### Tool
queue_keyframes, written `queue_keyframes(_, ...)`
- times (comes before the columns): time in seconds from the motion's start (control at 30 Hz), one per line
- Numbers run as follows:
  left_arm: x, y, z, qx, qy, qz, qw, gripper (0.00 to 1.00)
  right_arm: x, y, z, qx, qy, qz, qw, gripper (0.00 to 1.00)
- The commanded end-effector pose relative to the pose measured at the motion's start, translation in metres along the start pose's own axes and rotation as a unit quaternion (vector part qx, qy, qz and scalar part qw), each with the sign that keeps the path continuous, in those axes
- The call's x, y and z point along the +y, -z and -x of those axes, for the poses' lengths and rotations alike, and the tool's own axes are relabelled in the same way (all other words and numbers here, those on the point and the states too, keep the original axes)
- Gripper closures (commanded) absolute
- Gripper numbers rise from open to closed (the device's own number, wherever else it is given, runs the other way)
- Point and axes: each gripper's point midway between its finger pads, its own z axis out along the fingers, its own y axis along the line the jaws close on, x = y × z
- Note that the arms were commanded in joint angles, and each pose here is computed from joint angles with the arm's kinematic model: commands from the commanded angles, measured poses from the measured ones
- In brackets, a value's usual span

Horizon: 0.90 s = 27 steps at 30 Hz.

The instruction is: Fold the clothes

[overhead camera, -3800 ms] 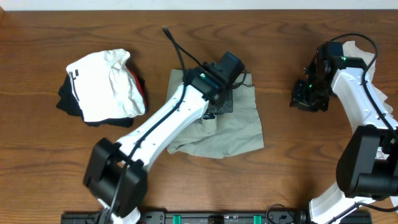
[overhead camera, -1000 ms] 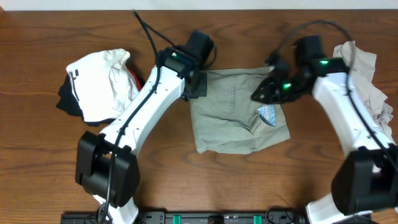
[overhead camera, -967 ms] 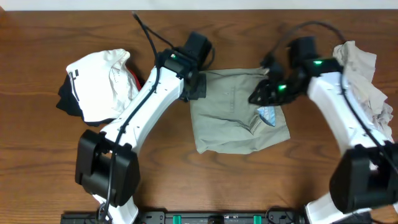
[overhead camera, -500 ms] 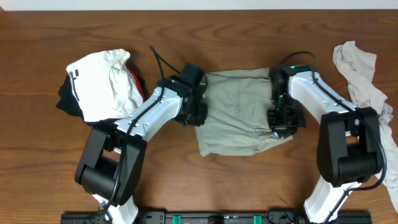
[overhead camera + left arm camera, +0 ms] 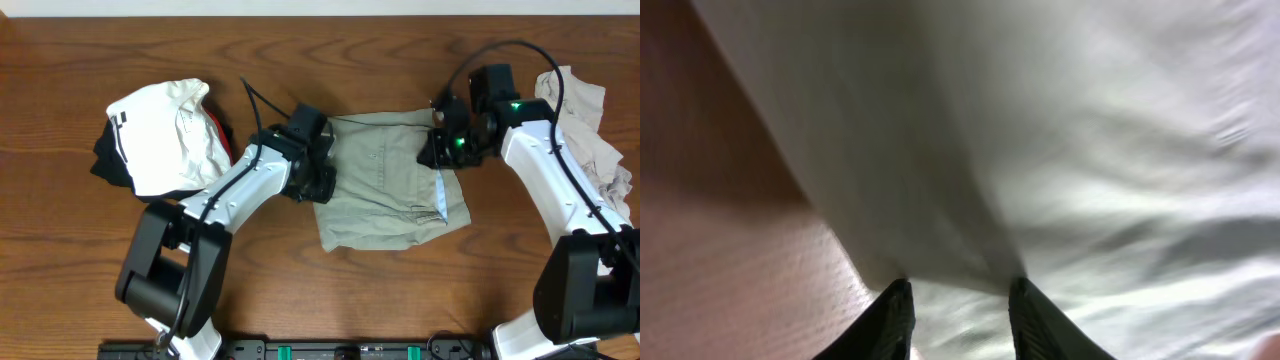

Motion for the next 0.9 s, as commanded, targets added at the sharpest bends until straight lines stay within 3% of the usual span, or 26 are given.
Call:
queue_keyframes(0.0,-0.013,0.016,0.021,-0.043,-0.009,-0.019,0.999,0.65,0.017,-0.022,0.003,0.009,-0.004,0.034,0.999,0.88)
queue_keyframes(0.13,-0.012,0.0,0.032,-0.061,-0.031,-0.023,0.997,0.65,-0.006,-0.057,0.011,0.009,-0.024,-0.016,1.0,0.94)
queue_keyframes(0.27,-0.005,-0.022,0.02,-0.026,-0.028,-0.016,0.999,0.71,-0.047,-0.082,0.019,-0.002,-0.053,-0.088,0.995,0.97)
queue_keyframes(0.5,0.014,-0.041,-0.005,0.033,-0.035,0.014,0.999,0.73,-0.133,-0.081,0.015,-0.007,-0.118,-0.214,0.97,0.94)
queue_keyframes(0.63,0.027,-0.04,-0.007,0.036,-0.033,0.05,0.998,0.75,-0.147,-0.071,0.004,0.01,-0.155,-0.191,0.969,0.88)
queue_keyframes(0.87,0.032,-0.006,0.011,0.011,0.005,0.047,0.999,0.76,-0.116,-0.048,-0.003,0.033,-0.136,-0.077,0.987,0.73)
